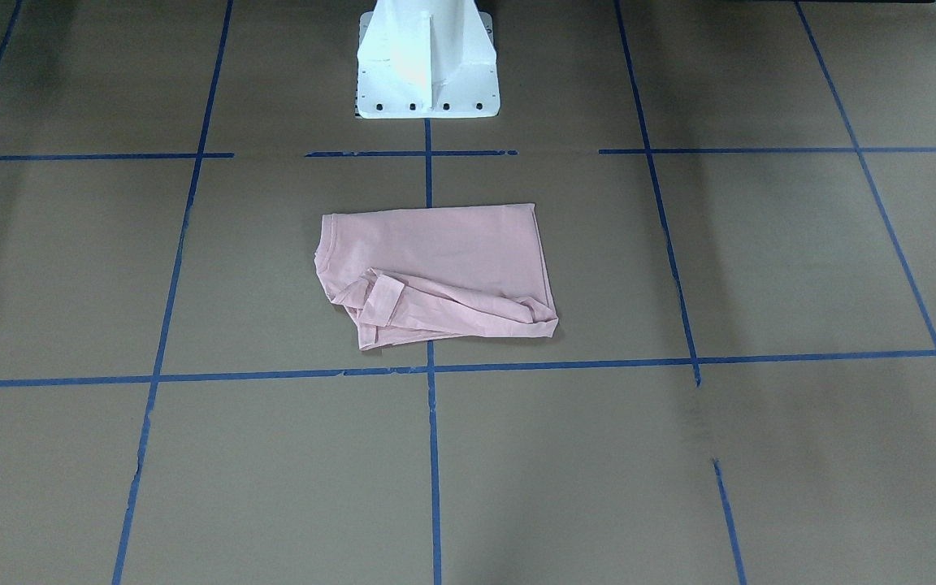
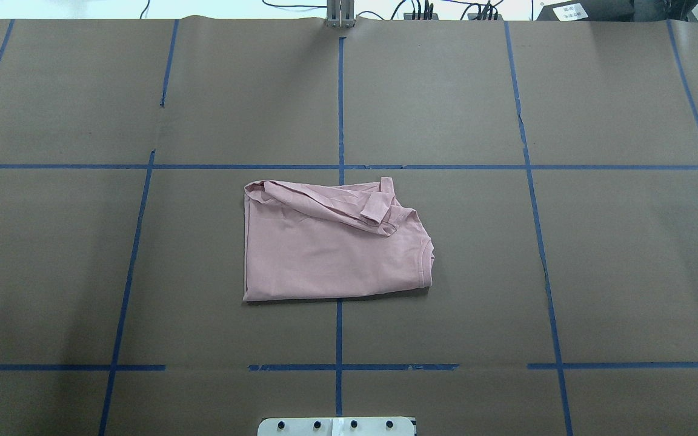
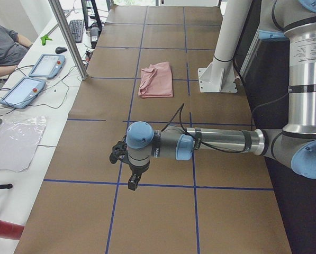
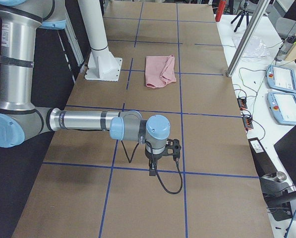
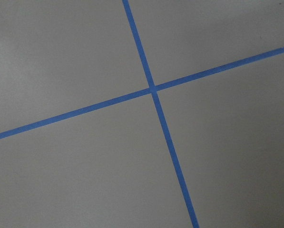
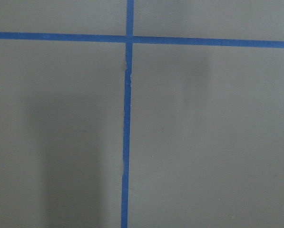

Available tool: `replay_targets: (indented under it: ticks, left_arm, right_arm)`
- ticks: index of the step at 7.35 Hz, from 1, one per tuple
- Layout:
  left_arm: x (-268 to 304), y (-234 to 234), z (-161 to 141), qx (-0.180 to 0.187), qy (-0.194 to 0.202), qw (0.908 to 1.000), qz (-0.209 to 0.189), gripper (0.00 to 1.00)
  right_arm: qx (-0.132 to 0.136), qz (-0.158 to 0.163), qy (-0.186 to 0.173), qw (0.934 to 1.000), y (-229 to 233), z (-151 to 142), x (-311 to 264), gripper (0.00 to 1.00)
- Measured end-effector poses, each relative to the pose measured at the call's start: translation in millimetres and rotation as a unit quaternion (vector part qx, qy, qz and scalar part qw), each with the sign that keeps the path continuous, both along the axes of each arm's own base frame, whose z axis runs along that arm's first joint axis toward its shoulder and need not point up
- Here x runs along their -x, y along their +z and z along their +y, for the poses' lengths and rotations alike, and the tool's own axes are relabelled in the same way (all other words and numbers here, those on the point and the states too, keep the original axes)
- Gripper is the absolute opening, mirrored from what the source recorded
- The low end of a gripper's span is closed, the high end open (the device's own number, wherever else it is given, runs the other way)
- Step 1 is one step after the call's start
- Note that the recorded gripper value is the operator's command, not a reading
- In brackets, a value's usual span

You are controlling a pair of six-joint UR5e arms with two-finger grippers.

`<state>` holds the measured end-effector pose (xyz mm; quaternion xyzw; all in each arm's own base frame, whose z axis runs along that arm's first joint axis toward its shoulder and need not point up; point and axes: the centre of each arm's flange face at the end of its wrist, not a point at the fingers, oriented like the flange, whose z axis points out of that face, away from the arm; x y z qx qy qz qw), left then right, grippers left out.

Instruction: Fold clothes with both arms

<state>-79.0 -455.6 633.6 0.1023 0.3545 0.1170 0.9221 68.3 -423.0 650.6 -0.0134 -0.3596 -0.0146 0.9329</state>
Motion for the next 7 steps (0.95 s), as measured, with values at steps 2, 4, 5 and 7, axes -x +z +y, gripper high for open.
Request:
replay_targets:
  ticks: [2,4,5,7]
  left_arm:
    - [-0.4,3.8,0.3,0.004,0.0,1.0,-0.003,1.0]
    - [-0.7,4.8,0.5,0.006,0.0,1.0,-0.003,1.0]
    - [-0.7,5.2,0.6,0.006,0.0,1.0,-0.003,1.0]
    - [-0.5,5.7,0.9,0.007,0.0,1.0,-0.004,1.0]
  right_arm:
    - [0.001,-0.001,0.0,1.0,1.6,1.4,0.2,1.0]
    - [0.006,-0.002,0.002,1.0,3.7,2.1,0.4,1.0]
    - [0.007,-0.002,0.003,1.0,4.1,2.2,0.3,1.0]
    - [0.007,-0.002,0.003,1.0,4.4,2.2,0.3,1.0]
